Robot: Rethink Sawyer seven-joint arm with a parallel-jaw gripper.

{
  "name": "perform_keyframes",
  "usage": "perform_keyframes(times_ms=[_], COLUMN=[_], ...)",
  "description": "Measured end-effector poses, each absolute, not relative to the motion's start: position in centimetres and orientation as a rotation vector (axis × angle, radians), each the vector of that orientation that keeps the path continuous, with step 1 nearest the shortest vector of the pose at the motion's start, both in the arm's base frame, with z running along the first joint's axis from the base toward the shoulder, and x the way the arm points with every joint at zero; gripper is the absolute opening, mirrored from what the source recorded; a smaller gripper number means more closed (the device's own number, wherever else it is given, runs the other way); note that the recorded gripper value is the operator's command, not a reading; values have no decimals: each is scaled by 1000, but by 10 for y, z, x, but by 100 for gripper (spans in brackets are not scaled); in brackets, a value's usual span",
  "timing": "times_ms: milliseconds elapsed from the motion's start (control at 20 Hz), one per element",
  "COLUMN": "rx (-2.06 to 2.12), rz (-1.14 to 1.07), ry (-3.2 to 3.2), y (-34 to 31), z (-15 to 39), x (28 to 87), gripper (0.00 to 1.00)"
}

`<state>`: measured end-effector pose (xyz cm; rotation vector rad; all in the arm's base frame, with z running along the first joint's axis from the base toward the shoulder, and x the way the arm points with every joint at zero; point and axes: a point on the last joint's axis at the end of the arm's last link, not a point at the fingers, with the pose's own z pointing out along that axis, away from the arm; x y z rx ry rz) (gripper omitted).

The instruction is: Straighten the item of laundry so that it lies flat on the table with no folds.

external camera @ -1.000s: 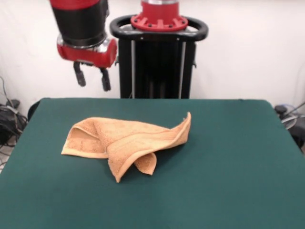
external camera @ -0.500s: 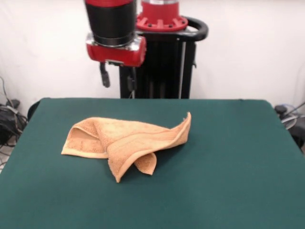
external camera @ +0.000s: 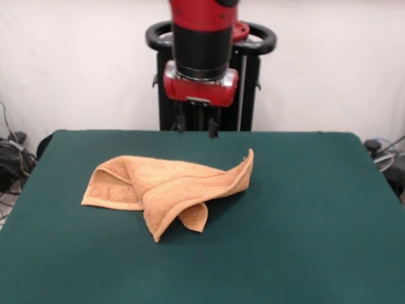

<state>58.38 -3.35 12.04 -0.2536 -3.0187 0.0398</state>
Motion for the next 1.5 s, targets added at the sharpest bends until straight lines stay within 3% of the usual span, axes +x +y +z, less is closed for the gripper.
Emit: perform_keyframes(times_ms=[450,1500], rx=[-374,-553], rz=[60,113], ry=[-3049,-3060], y=[5,6], z=[92,30], x=[569,515], gripper=[100,100])
